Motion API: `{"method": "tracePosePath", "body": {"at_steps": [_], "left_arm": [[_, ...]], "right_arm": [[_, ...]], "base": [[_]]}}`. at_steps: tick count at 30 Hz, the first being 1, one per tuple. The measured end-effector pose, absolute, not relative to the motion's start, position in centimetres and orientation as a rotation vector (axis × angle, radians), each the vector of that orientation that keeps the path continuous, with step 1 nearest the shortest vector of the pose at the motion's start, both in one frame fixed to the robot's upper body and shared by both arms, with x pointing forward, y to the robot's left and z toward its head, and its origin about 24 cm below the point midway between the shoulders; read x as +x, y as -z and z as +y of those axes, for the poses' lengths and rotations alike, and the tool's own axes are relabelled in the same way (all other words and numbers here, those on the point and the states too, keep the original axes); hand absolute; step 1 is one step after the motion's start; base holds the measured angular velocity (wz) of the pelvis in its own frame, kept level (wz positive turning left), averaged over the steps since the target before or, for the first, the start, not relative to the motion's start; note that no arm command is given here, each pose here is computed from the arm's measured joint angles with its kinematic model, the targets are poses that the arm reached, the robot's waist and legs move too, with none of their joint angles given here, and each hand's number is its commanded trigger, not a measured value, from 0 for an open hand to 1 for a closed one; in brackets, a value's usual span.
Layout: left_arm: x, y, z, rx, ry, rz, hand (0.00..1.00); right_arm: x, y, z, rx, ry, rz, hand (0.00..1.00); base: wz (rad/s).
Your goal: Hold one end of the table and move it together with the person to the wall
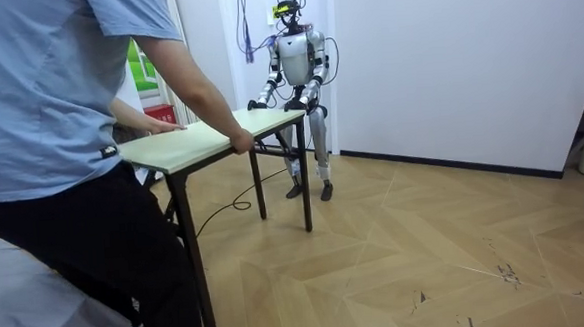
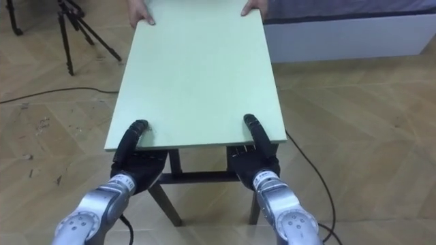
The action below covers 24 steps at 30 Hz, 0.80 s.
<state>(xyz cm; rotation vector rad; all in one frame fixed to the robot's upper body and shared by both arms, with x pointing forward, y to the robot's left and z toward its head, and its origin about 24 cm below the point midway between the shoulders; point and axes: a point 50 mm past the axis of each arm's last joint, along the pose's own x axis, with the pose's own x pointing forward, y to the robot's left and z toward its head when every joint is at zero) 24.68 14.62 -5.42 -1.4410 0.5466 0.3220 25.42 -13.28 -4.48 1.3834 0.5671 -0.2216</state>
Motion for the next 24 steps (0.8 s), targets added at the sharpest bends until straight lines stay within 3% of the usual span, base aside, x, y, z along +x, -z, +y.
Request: {"method": "tracePosePath", "body": {"at_steps": [24], "left_arm": [[23.4, 4.0, 14.5, -1.402, -0.244, 0.483, 1.0]], "right_arm": [[24.6, 2.5, -13.4, 1.384, 0.153, 0.5, 1.0]], "base": [[0.0]]}}
